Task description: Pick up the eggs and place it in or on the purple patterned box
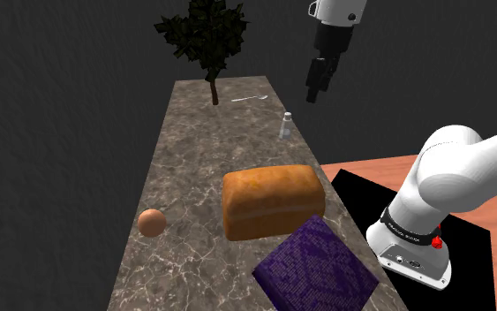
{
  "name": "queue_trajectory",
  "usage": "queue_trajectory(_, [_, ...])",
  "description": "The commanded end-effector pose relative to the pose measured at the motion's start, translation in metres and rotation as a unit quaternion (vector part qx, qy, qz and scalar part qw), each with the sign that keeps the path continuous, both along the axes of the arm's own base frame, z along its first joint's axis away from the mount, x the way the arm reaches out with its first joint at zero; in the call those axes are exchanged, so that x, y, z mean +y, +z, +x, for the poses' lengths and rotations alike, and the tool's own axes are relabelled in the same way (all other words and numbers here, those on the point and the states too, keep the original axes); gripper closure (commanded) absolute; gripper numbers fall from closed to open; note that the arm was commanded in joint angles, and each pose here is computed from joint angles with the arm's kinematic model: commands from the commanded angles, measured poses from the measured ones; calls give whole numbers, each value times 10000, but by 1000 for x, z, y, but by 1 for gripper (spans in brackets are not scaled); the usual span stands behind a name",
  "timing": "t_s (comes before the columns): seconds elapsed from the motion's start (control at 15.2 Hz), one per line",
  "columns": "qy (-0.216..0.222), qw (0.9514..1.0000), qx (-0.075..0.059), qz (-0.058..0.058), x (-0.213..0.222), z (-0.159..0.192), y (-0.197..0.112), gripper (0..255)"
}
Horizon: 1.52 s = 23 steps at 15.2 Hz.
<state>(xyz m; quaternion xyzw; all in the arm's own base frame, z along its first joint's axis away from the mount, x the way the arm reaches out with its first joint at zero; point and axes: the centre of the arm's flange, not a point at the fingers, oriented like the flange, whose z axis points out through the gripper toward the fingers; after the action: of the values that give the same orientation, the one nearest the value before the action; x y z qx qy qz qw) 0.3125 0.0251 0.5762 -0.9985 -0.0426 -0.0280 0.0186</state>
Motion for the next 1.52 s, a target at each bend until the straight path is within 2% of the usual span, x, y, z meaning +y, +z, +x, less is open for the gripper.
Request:
queue_trajectory(0.0, [0, 10000, 0, 0, 0, 0, 0, 0])
queue_trajectory(1.45, [123, 9977, -215, 623, 215, 101, -136, 0])
